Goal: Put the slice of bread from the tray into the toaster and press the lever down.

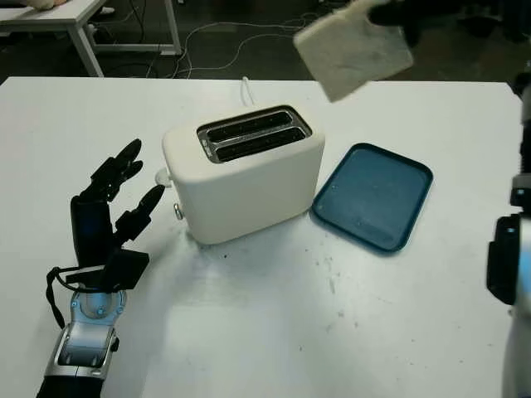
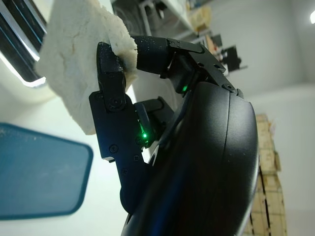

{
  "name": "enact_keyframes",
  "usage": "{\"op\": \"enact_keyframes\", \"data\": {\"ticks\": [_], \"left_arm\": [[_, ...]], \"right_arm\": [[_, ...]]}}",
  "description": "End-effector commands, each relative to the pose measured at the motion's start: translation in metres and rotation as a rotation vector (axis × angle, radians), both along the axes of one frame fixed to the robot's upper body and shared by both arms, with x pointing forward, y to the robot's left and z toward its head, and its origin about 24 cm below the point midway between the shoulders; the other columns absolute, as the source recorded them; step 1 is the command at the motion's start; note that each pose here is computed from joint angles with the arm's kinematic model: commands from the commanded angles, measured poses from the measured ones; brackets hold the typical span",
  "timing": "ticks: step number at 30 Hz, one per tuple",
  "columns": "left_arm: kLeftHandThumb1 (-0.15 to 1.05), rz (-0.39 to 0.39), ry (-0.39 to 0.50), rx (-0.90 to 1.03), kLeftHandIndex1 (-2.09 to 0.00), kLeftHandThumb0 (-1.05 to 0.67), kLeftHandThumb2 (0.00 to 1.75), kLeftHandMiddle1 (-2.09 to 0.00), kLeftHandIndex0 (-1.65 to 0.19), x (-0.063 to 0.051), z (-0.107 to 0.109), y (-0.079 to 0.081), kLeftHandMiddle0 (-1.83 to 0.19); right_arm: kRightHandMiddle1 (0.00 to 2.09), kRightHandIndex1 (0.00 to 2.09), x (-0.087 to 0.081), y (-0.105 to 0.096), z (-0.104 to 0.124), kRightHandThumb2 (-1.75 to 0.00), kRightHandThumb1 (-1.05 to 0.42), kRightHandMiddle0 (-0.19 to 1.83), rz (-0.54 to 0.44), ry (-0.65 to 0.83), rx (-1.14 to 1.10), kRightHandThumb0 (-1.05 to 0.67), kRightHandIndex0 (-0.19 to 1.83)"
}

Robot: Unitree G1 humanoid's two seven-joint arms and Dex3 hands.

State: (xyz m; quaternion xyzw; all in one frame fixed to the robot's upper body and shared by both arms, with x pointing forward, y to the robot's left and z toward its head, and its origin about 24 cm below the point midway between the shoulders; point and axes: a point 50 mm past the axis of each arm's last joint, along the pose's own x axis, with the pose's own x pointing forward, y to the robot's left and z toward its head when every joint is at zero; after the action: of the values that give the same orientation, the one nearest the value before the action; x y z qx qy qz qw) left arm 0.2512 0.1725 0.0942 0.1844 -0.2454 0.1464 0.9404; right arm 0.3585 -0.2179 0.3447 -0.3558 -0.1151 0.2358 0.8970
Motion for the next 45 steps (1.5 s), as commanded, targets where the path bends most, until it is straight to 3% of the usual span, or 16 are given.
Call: {"op": "enact_keyframes", "data": {"ticks": [1, 8, 20, 32, 45], "left_arm": [[0.92, 0.002, -0.007, 0.004, 0.0, -0.47, 0.19, -0.52, -0.6, -0.001, 0.001, 0.001, -0.49], [0.92, -0.003, -0.007, 0.0, 0.0, -0.51, 0.2, -0.52, -0.6, -0.001, 0.001, -0.002, -0.49], [0.92, -0.003, -0.007, 0.002, 0.0, -0.48, 0.2, -0.53, -0.6, -0.001, 0.001, -0.003, -0.49], [0.92, 0.004, -0.007, -0.001, 0.0, -0.48, 0.19, -0.53, -0.61, -0.001, 0.001, -0.004, -0.49], [0.92, 0.004, 0.003, -0.002, 0.0, -0.5, 0.2, -0.52, -0.61, -0.001, 0.0, -0.004, -0.5]], "right_arm": [[1.66, 1.73, -0.002, 0.008, 0.005, -0.2, -0.92, 0.78, 0.024, -0.015, 0.011, -0.32, 0.93], [1.63, 1.72, 0.0, 0.028, 0.004, -0.26, -0.92, 0.82, 0.048, -0.002, -0.005, -0.27, 0.95], [1.75, 1.75, 0.017, 0.058, -0.021, -0.41, -0.92, 0.73, 0.182, 0.044, 0.031, -0.16, 1.01], [1.75, 1.75, 0.039, 0.067, -0.045, -0.39, -0.92, 0.77, 0.168, 0.138, 0.038, -0.34, 1.02], [1.75, 1.75, 0.044, 0.072, -0.055, -0.31, -0.92, 0.78, 0.198, 0.165, 0.054, -0.45, 1.03]]}}
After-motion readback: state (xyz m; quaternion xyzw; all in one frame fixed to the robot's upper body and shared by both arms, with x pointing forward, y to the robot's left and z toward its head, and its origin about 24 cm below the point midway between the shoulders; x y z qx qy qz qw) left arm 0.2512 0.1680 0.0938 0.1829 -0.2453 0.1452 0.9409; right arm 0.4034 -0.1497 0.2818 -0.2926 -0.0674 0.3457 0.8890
